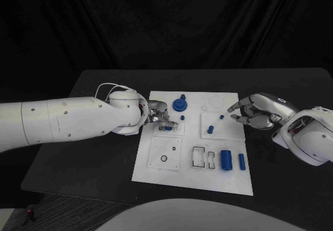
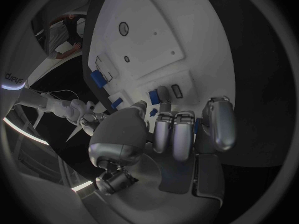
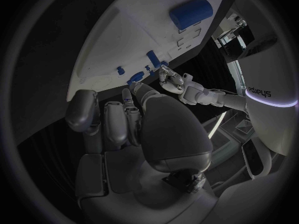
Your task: Assemble the parts on the task board
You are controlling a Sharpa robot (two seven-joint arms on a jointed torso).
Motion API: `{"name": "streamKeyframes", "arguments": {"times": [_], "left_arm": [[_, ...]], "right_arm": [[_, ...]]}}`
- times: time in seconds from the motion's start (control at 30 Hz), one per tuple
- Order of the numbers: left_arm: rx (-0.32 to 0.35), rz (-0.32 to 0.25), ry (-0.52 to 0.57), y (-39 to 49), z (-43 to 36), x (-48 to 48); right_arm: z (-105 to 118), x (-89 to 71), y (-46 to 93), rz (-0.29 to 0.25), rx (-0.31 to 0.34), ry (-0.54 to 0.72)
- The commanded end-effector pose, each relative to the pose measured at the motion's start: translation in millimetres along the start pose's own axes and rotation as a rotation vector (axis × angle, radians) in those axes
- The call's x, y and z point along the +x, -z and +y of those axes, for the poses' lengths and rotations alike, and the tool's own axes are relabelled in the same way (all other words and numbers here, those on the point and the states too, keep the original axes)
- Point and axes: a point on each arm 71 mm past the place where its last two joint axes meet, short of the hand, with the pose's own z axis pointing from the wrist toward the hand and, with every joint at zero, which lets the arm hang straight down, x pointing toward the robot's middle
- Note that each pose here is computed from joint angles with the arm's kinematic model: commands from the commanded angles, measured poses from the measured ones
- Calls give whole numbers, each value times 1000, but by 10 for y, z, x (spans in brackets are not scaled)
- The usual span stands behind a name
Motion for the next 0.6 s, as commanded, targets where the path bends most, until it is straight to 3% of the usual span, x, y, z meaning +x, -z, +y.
{"name": "streamKeyframes", "arguments": {"times": [0.03, 0.6], "left_arm": [[12, 6, 0, 2, -12, 17], [31, 10, 22, -8, -45, 17]], "right_arm": [[-12, 20, 1, 12, 19, -2], [-16, 26, -1, 18, 22, -2]]}}
